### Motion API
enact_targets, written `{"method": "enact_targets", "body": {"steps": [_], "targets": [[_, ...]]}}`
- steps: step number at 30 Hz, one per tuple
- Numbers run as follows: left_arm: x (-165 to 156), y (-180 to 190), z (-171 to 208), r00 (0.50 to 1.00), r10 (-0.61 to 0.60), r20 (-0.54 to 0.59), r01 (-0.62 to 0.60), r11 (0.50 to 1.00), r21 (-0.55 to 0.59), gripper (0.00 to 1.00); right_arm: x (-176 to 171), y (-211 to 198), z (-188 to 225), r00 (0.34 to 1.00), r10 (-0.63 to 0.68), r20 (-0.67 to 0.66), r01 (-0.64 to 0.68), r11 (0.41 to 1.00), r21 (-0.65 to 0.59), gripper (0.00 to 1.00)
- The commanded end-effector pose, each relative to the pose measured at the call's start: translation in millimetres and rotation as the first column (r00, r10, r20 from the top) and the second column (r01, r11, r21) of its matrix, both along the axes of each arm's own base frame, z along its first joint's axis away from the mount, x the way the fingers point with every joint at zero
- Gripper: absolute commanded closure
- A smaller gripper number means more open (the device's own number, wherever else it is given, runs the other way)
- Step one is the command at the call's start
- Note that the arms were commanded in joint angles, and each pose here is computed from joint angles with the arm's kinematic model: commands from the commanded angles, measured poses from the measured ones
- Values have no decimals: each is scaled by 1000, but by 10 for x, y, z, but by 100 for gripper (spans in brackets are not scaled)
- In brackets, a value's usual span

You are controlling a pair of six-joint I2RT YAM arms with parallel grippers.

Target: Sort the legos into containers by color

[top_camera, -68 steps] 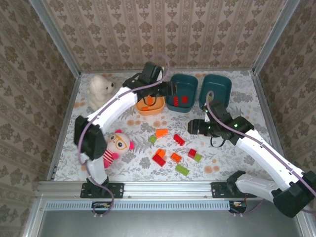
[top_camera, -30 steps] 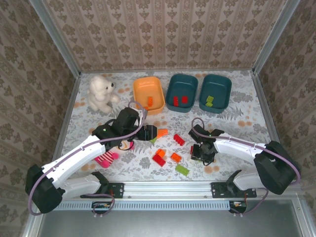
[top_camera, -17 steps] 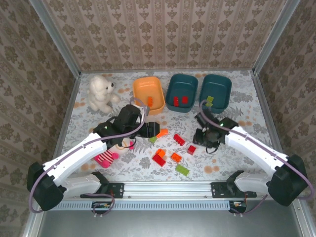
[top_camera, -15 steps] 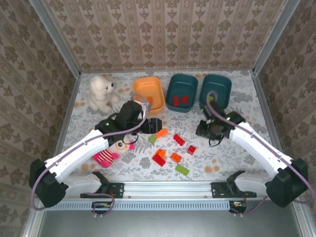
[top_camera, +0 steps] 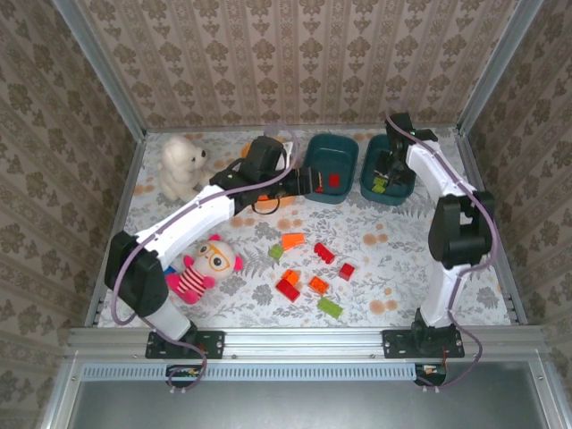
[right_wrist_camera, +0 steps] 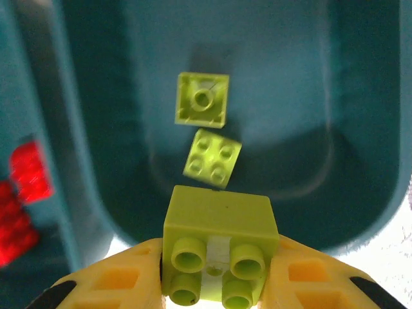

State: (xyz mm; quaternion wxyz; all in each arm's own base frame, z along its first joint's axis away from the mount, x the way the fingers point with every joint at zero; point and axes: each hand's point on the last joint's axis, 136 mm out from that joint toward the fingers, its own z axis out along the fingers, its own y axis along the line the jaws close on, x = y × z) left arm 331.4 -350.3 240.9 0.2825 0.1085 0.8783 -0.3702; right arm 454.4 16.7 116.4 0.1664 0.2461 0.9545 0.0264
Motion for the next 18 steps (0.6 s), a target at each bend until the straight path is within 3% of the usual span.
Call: {"method": "enact_targets", "body": {"steps": [1,10,18], "targets": [[83,-86,176,999,-25,33,26,999,-33,33,70,-188,-128,997,-33,-69,30,999,-39,79],[156,-87,74,1000,-15,15,16,1000,-21,33,64,-344,-660,975,-110,-192,104,994,-42,75],[160,-66,55,1000,-16,8,16,1000,-18,33,197,-390,-708,978,-106,-181,101,994,-35,68]]}}
